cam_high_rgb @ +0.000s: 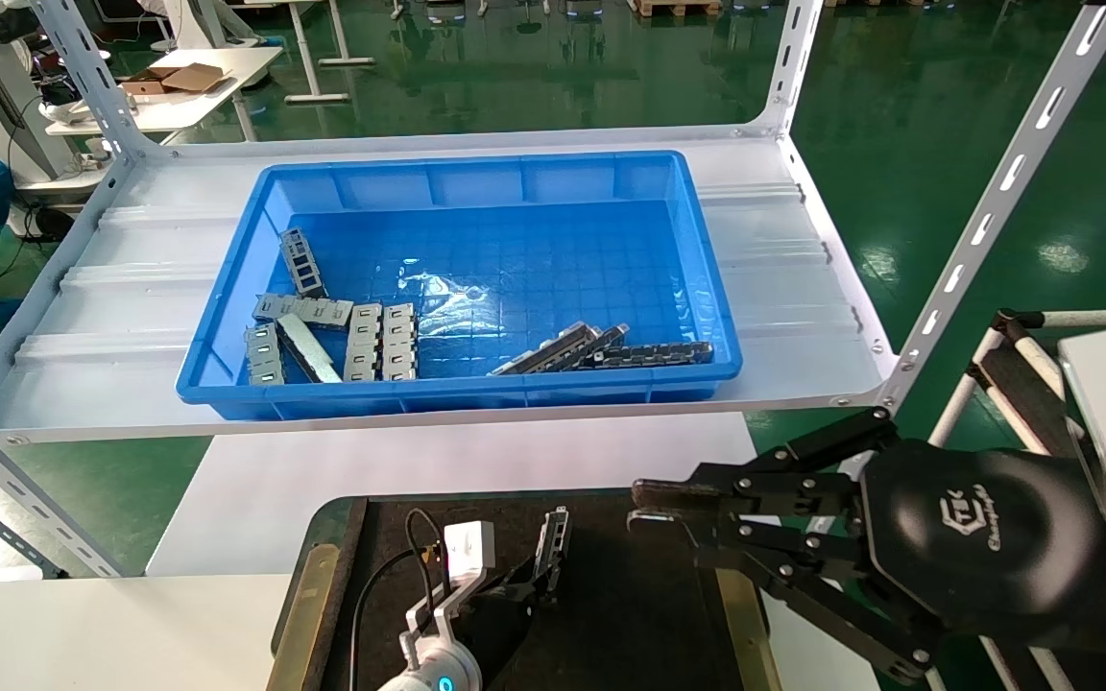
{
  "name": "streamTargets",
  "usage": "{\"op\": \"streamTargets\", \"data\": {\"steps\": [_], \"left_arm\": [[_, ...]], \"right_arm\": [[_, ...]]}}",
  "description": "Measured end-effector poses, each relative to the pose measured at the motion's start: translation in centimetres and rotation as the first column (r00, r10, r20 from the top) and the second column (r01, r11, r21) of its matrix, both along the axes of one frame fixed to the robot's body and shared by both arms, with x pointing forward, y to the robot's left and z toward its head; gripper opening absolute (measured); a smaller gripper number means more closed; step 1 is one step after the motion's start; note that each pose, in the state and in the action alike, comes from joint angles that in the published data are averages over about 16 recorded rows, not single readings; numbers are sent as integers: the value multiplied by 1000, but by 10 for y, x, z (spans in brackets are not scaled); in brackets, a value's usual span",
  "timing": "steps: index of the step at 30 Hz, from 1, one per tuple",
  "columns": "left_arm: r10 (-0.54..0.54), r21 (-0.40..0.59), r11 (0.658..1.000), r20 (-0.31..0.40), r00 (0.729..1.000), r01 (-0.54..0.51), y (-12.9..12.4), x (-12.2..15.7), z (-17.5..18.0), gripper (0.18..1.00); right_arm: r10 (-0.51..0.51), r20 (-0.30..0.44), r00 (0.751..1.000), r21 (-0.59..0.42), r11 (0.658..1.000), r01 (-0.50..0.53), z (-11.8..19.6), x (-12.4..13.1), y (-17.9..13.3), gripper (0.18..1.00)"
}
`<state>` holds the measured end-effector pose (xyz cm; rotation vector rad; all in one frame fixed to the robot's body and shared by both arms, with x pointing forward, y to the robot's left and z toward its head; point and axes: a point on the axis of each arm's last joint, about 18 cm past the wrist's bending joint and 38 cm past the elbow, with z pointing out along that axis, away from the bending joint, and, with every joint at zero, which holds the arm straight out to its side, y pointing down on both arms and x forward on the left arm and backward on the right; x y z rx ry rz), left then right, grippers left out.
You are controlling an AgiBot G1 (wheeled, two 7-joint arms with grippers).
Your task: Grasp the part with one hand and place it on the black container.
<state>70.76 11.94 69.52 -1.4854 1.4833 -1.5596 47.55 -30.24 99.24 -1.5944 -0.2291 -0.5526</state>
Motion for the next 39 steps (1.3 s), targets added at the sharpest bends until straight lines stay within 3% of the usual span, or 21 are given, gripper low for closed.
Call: {"op": "streamTargets", "data": {"steps": [12,24,31,39], "left_arm": [[-31,34,999,34,999,30,-7,0,11,532],[-150,129,982,80,985,139,9,-10,32,774],[-275,201,946,77,958,255,29,-29,47,893],[-411,311,874,67,909,373,53,-53,61,972]], "right_arm": [[0,0,1000,0,1000,0,0,0,0,337],[0,0,1000,0,1000,0,0,0,0,598],[0,0,1000,0,1000,0,0,0,0,761],[0,0,1000,0,1000,0,0,0,0,901]]}}
